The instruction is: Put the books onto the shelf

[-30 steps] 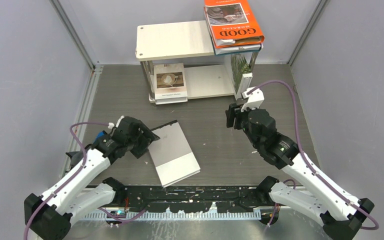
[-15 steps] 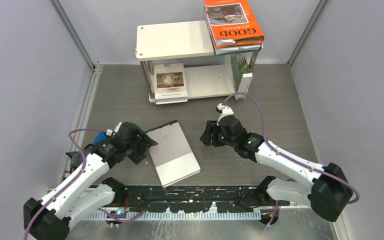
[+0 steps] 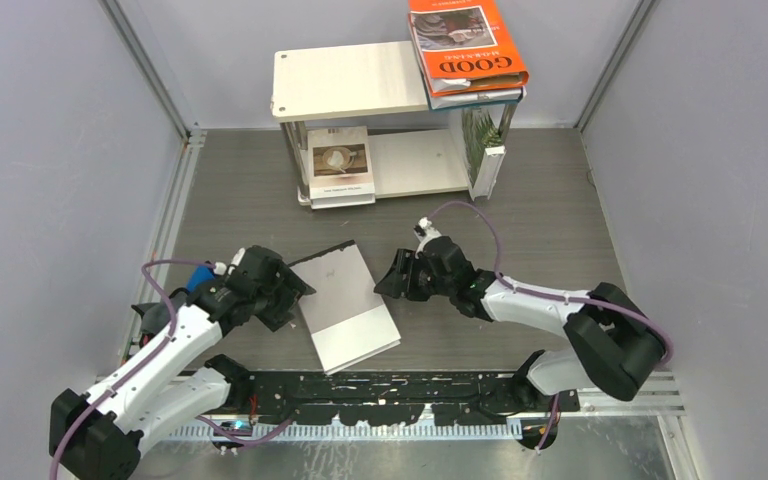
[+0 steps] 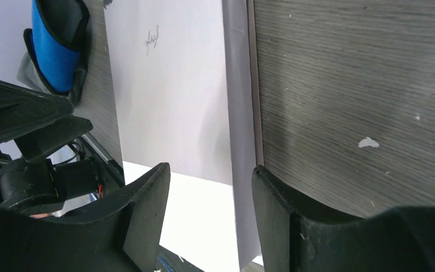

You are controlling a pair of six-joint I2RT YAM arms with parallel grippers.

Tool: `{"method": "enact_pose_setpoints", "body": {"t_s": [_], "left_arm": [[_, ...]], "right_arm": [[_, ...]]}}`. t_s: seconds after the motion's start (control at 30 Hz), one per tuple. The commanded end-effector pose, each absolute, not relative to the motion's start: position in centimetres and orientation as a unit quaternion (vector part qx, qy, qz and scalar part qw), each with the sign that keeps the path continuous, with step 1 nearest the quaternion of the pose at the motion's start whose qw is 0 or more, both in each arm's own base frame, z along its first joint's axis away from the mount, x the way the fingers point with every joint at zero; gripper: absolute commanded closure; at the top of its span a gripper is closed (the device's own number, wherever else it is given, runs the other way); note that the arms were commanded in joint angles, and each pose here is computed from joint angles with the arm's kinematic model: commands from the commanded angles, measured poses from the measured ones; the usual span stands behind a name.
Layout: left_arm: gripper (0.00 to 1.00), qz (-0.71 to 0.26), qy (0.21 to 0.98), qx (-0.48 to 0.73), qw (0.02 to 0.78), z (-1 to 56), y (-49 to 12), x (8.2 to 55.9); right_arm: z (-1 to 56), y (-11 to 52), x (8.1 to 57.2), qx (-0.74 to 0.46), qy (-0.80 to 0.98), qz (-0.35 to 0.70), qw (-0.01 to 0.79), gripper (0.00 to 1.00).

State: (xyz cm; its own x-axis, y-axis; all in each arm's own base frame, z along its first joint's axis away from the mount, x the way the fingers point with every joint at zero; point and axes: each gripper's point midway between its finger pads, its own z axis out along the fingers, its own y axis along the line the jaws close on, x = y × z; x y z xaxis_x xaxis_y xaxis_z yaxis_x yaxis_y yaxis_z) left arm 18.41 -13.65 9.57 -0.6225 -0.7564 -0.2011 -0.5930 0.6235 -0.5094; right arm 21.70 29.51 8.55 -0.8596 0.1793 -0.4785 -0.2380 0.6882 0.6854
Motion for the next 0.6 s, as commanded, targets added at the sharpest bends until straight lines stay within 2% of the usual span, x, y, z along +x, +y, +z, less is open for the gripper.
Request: {"method": "enact_pose_setpoints", "body": {"t_s": [0.0, 0.33, 0.43, 0.57], "left_arm": [[0.28, -0.201, 0.871, -0.393, 0.217, 9.5, -13.4, 19.1], [0.28, -0.197, 0.87, -0.398, 0.215, 8.9, -13.3, 19.0], [0.28, -0.196, 0.871, -0.397, 0.214, 8.7, -13.4, 19.1], [0.28, -0.196, 0.872, -0.396, 0.211, 8.5, -13.6, 19.3]], "right_arm": [[9.5, 31.5, 21.8, -0.014, 0.854, 0.45, 0.261, 0.4], [7.7, 32.4, 21.3, -0.007, 0.849, 0.473, 0.235, 0.44], [7.6, 32.7, 21.2, -0.008, 0.847, 0.48, 0.227, 0.48], [7.2, 32.8, 20.9, -0.007, 0.848, 0.484, 0.217, 0.6]]}}
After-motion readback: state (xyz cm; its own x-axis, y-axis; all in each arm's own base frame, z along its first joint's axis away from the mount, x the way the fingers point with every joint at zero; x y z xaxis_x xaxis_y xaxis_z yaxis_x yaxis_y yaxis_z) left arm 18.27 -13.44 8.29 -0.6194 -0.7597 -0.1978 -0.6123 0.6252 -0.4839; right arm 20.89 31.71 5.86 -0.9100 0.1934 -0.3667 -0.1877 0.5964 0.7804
